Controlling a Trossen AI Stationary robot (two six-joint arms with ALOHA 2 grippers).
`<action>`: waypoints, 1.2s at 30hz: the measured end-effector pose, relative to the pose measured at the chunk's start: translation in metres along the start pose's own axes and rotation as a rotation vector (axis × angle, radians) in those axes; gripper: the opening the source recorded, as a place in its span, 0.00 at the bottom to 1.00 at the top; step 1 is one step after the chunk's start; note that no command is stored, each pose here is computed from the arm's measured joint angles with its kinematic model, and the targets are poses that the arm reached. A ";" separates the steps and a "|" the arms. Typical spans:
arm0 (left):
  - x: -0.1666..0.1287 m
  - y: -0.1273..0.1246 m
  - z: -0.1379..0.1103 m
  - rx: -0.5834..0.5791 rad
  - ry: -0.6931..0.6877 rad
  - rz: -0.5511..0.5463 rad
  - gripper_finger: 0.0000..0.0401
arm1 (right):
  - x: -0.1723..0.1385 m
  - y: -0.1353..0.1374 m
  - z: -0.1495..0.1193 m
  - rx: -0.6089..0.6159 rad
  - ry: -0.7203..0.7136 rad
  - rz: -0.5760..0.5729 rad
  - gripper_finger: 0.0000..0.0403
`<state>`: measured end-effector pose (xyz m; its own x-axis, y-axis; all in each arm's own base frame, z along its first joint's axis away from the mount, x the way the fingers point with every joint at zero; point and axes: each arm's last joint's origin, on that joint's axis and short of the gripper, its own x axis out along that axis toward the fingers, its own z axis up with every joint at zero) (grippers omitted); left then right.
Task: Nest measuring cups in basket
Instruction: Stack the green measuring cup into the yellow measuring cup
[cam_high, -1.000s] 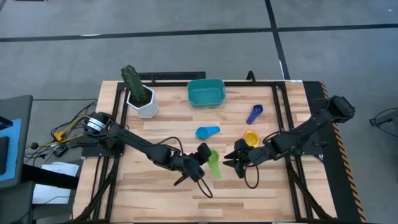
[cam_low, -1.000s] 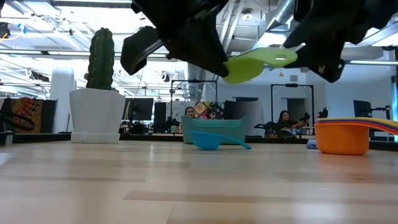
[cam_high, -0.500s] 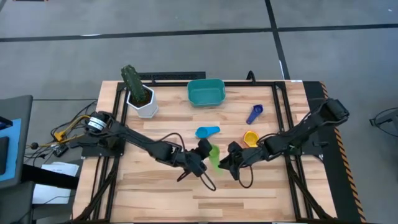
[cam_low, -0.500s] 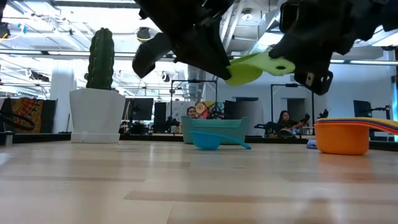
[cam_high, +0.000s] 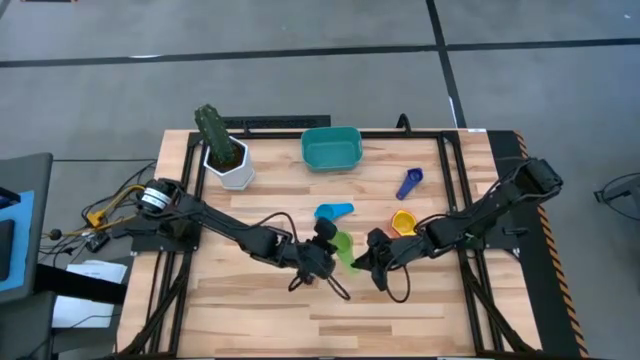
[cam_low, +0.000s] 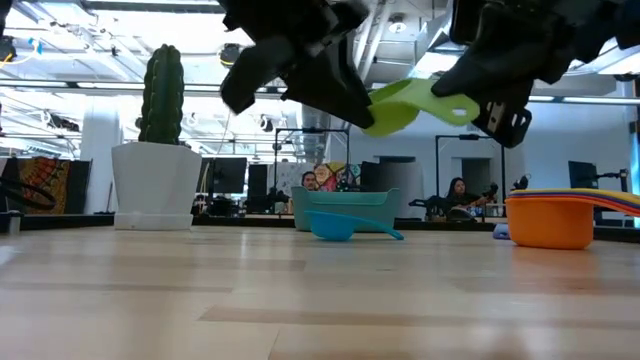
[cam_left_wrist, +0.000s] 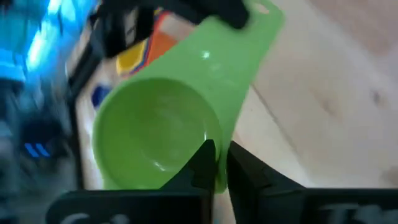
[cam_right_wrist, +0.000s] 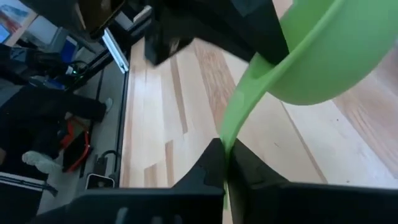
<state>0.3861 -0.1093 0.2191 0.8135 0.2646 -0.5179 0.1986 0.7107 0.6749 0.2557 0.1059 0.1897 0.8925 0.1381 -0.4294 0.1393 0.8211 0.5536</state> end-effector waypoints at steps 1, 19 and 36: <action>0.001 0.002 0.000 -0.085 -0.001 0.008 0.07 | -0.001 0.000 0.001 -0.005 -0.012 -0.011 0.04; -0.010 0.027 0.001 -0.870 -0.052 0.056 0.57 | -0.037 -0.005 0.007 -0.126 -0.330 -0.485 0.01; 0.001 0.030 -0.032 -1.181 -0.695 -0.067 0.28 | -0.074 0.015 -0.002 -0.260 -0.443 -0.312 0.01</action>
<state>0.3753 -0.0672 0.2217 0.9943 0.0784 0.0724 -0.0465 0.9292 -0.3668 0.1912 0.1092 0.2287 0.9281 -0.3292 -0.1741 0.3636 0.9020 0.2327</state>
